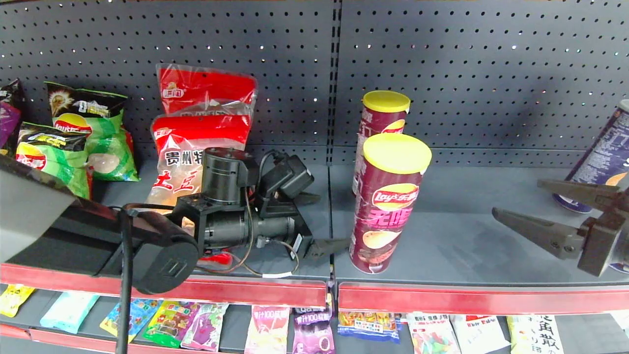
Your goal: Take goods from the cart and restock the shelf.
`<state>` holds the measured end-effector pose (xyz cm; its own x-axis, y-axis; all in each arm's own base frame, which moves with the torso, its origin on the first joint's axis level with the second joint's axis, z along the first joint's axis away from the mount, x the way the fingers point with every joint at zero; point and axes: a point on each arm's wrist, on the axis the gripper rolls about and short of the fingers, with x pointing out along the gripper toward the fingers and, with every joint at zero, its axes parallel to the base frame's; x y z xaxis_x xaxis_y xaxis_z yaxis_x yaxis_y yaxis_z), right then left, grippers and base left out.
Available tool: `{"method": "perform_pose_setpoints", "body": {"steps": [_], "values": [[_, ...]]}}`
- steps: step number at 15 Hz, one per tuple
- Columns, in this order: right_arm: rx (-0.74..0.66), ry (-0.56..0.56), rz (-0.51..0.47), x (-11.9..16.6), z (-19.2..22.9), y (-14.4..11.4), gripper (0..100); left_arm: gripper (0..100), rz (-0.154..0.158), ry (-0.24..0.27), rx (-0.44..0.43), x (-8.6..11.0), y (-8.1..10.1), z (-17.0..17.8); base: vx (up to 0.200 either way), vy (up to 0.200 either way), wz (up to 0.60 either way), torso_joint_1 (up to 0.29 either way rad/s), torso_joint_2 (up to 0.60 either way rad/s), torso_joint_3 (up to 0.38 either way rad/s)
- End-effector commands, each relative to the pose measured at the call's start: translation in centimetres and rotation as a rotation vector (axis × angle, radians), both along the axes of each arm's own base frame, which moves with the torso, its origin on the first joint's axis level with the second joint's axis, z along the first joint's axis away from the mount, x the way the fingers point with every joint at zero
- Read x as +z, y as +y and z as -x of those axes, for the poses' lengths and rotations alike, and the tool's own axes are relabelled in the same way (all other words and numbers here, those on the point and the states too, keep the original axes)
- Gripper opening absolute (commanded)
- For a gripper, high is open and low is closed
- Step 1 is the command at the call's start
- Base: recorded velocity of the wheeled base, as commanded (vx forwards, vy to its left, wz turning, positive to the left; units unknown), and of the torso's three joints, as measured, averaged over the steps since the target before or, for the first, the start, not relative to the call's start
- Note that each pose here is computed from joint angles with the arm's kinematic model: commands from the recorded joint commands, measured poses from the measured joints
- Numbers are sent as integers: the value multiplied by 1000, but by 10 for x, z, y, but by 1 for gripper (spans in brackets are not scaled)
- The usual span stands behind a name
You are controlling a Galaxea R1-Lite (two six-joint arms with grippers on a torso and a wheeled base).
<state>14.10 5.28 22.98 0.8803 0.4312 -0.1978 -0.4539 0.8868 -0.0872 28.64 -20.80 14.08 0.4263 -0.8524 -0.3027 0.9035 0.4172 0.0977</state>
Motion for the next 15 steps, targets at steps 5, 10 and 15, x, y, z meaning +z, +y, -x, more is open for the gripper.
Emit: {"method": "perform_pose_setpoints", "body": {"steps": [5, 10, 15], "values": [[1, 2, 1, 0, -1, 1, 100, 100, 3, -8, 2, 0, -5, -5, 0, 0, 0, 0, 0, 0], [1, 25, 9, -5, -3, 1, 100, 100, -11, 10, 2, -4, 0, 2, 0, 0, 0, 0, 0, 0], [7, 62, 23, -12, -8, 4, 100, 100, 6, -14, -1, 9, 9, 15, 0, 0, 0, 0, 0, 0]]}}
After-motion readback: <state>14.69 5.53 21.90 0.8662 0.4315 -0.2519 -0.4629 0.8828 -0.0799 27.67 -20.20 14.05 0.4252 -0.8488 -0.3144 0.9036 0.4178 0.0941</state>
